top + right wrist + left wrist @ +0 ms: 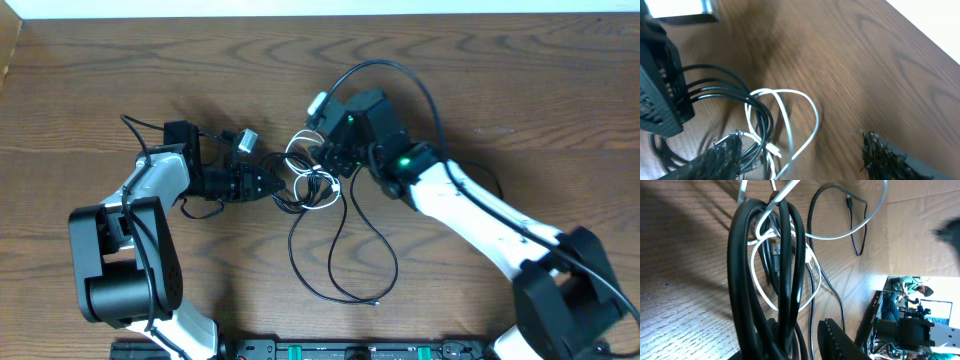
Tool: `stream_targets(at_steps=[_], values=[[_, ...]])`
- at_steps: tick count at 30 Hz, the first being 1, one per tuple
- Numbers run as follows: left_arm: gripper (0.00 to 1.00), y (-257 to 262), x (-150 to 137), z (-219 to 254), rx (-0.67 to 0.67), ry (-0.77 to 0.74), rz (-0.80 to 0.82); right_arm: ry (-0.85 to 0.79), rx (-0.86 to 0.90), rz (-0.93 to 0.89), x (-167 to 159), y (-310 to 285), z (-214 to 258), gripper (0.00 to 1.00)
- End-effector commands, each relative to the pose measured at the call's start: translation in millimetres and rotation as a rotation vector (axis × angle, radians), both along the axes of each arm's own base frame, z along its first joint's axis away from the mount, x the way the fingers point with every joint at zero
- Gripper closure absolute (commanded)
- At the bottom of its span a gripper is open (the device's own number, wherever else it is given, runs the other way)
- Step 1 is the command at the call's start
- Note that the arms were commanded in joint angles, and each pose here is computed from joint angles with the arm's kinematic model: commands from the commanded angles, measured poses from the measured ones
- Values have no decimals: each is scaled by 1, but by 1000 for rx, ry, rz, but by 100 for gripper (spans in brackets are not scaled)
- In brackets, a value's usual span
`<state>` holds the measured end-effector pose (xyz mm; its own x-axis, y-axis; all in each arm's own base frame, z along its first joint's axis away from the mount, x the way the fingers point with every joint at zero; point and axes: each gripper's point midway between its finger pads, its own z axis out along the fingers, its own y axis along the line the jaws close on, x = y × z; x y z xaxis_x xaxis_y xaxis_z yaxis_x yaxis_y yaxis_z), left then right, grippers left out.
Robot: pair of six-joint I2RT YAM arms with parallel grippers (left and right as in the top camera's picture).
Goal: Untangle cables
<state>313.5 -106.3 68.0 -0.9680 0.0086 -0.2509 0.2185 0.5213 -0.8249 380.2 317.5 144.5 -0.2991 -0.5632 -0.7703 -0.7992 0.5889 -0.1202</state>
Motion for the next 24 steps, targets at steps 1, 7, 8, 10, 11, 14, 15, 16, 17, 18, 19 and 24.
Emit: stream_targets(at_steps=[1,7,8,10,11,14,15,16,17,18,19,24], values=[[71,-2,-3,1,-20,-10,-12,-67,-54,103,-4,21,-11,19],[72,-2,-3,1,-20,-10,-12,-142,-132,210,-4,38,-39,25],[71,-2,-3,1,-20,-10,-12,-149,-140,202,-1,38,-42,27],[71,-2,-3,1,-20,-10,-12,-169,-163,166,8,35,-48,31],[71,-2,-3,1,-20,-10,-12,-175,-175,156,11,33,-51,32],[71,-2,-3,1,-20,-10,-12,-205,-212,179,15,31,-57,39],[71,-2,-3,1,-20,-10,-12,-208,-215,183,15,32,-58,42],[71,-2,-3,1,-20,-10,-12,-210,-213,182,15,32,-58,48],[71,-2,-3,1,-20,-10,-11,-215,-208,183,15,34,-56,55],[71,-2,-3,1,-20,-10,-11,-217,-205,188,14,36,-56,57],[71,-2,-3,1,-20,-10,-12,-223,-201,190,14,37,-54,58],[71,-2,-3,1,-19,-10,-12,-259,-174,193,16,45,-45,52]])
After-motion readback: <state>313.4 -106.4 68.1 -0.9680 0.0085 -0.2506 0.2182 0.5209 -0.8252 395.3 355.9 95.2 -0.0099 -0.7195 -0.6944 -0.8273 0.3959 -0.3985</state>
